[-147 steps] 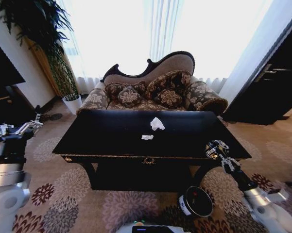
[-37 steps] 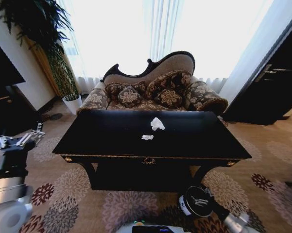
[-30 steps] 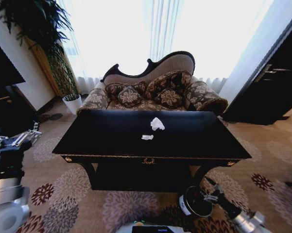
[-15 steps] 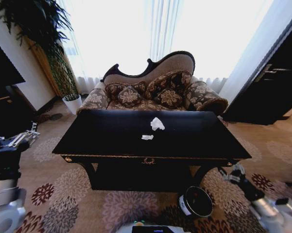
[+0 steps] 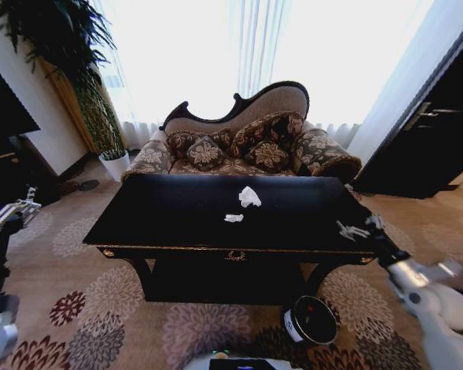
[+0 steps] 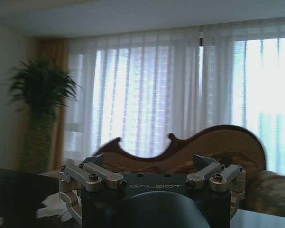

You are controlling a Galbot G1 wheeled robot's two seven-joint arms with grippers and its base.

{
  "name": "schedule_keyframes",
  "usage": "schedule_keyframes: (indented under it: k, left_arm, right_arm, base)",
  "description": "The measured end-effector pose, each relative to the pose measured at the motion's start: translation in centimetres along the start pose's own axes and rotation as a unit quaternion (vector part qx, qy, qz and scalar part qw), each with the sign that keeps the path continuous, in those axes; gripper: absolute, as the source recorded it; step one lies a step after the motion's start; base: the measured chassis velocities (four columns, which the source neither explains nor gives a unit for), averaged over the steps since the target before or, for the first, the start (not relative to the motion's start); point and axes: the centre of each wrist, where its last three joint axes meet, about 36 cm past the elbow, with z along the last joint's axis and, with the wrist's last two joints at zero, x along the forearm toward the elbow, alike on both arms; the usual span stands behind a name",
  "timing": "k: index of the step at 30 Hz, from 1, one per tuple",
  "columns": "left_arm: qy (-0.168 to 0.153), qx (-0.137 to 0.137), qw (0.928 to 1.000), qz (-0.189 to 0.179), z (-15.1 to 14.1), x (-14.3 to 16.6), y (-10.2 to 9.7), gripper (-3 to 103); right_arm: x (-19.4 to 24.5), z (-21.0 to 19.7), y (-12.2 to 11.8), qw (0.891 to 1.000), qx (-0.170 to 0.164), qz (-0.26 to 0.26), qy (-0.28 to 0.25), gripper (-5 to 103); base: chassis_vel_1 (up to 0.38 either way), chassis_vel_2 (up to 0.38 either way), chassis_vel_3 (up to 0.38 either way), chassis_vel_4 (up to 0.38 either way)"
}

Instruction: Move to the front of the table and place the trash on the table into the trash bin.

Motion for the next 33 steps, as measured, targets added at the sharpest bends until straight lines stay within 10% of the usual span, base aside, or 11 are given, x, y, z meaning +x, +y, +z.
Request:
schedule_keyframes:
  k: [7, 33]
  left_arm:
    - [0.007, 0.005, 0.9998, 0.016, 0.9, -1.2, 0.3, 100]
    - [0.031, -0.014, 0.9994, -0.004, 3.5, -2.0, 3.2, 100]
  right_arm:
    - [-2.3, -2.8, 2.5, 0.998, 0.007, 0.069, 0.012, 100]
    - [-13.7, -2.8, 6.3, 0.99, 0.085, -0.059, 0.098, 100]
  base:
    - [0.0, 0.0, 0.0, 0.0]
    - [0.0, 0.0, 0.0, 0.0]
